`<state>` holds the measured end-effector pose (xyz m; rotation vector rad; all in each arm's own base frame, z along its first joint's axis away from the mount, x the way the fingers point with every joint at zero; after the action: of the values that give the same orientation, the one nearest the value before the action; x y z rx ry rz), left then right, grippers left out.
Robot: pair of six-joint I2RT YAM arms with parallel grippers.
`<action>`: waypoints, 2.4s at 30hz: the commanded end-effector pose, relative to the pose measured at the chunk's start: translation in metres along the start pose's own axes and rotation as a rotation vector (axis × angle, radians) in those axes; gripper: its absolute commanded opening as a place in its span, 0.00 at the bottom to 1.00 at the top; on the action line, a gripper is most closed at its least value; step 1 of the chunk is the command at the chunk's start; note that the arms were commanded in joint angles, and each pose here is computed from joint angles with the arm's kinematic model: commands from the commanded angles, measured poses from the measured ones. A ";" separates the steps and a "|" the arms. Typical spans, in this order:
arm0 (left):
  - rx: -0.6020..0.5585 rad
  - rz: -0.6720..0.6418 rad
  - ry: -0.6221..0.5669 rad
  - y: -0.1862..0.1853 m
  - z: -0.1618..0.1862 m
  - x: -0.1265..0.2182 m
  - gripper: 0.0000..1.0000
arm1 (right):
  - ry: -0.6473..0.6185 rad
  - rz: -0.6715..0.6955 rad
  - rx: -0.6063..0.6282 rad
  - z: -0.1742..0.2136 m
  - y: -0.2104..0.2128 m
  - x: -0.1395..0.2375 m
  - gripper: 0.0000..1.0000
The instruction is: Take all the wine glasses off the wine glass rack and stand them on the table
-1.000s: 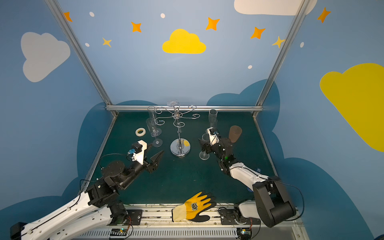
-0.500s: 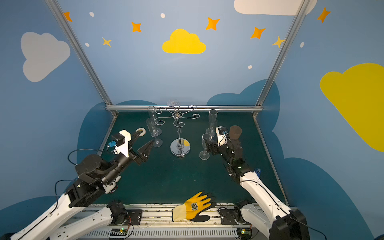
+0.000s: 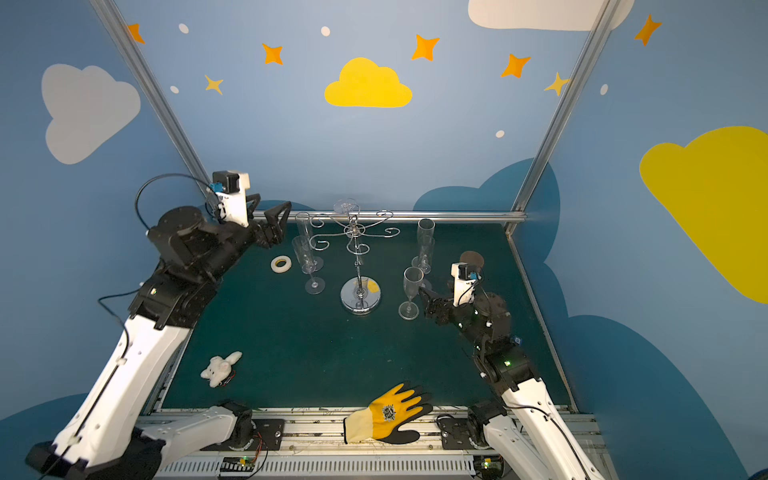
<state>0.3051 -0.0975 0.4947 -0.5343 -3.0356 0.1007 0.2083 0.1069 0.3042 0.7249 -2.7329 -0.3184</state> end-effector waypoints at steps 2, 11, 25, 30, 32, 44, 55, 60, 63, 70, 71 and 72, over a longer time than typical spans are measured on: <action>0.205 0.136 0.098 0.014 0.002 -0.026 0.76 | 0.048 -0.034 -0.038 0.000 0.008 0.018 0.90; 0.436 0.370 0.290 0.029 0.018 -0.095 0.74 | 0.036 -0.047 -0.073 0.004 0.011 0.034 0.90; 0.617 0.571 0.511 0.036 0.080 -0.183 0.72 | 0.047 -0.081 -0.096 0.013 0.014 0.042 0.90; 0.652 0.579 0.543 0.038 0.100 -0.201 0.69 | 0.066 -0.083 -0.102 0.015 0.014 0.040 0.90; 0.670 0.593 0.549 0.039 0.107 -0.208 0.69 | 0.069 -0.085 -0.109 0.015 0.014 0.040 0.90; 0.733 0.679 0.557 0.037 0.128 -0.232 0.61 | 0.073 -0.091 -0.117 0.014 0.016 0.040 0.90; 0.766 0.731 0.569 0.030 0.136 -0.239 0.48 | 0.100 -0.082 -0.085 0.015 0.015 0.036 0.90; 0.772 0.724 0.585 0.029 0.143 -0.241 0.45 | 0.109 -0.081 -0.084 0.019 0.015 0.035 0.90; 0.771 0.718 0.598 0.029 0.148 -0.241 0.44 | 0.110 -0.076 -0.079 0.019 0.014 0.036 0.90; 0.765 0.709 0.611 0.027 0.153 -0.241 0.42 | 0.109 -0.073 -0.078 0.021 0.013 0.036 0.90; 0.765 0.713 0.612 0.027 0.154 -0.241 0.41 | 0.109 -0.073 -0.077 0.021 0.013 0.036 0.90; 0.765 0.720 0.611 0.027 0.153 -0.241 0.41 | 0.110 -0.071 -0.076 0.021 0.013 0.036 0.90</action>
<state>0.5283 -0.1599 0.3408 -1.2092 -1.9057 0.8916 0.1673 0.1033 0.2934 0.7960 -2.5679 -0.3944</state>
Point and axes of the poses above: each gripper's point midway between its finger pads, its own x axis back along the fingers, its own y axis along the line the jaws close on, z = x × y, the point moved 6 cm from there along x, back along the fingers
